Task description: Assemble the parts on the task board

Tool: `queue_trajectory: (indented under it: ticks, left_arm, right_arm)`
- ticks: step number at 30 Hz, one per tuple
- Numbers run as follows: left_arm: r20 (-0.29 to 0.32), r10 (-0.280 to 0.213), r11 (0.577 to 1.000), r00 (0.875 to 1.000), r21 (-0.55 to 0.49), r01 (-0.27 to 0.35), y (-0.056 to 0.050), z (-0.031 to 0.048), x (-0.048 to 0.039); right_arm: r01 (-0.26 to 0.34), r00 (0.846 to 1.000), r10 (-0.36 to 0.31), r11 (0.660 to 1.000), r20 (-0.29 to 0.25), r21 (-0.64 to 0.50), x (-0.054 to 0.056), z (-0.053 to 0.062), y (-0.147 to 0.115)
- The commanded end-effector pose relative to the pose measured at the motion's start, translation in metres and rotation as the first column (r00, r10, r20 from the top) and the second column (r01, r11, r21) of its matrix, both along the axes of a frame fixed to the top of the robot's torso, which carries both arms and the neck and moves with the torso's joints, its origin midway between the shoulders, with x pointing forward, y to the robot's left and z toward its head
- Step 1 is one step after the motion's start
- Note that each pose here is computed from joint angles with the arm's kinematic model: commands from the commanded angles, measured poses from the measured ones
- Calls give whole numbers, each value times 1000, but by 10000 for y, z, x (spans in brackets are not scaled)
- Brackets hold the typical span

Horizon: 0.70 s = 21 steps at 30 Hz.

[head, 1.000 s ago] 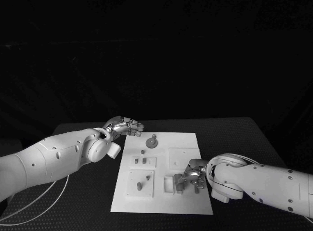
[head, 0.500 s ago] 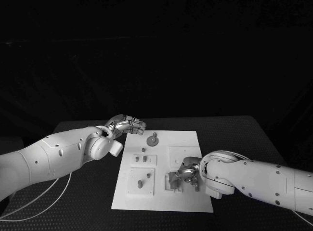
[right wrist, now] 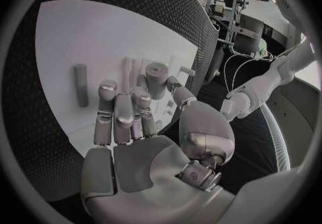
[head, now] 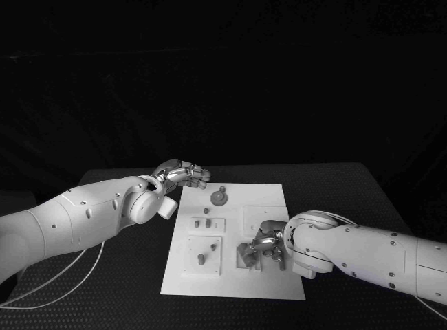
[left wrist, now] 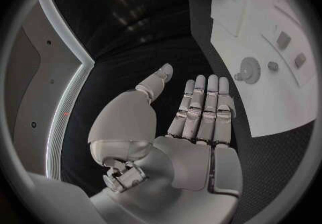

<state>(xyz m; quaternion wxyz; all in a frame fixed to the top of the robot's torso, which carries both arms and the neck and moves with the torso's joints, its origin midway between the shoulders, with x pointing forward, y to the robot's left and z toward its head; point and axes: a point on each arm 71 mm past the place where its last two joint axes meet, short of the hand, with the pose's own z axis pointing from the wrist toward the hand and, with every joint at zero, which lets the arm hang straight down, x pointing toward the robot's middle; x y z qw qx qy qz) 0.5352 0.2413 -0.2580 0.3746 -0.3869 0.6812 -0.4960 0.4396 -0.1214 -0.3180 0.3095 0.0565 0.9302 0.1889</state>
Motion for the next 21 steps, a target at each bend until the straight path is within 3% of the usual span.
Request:
queue_trajectory:
  ticks: [1,21]
  left_arm:
    - [9,-8,1000,1000,-8,8,-26,20,3]
    - [8,-9,1000,1000,-7,9,-23,28,9]
  right_arm:
    - [-42,999,42,999,-17,-29,-39,-53,6]
    - [-42,999,42,999,-14,-8,-45,-54,50]
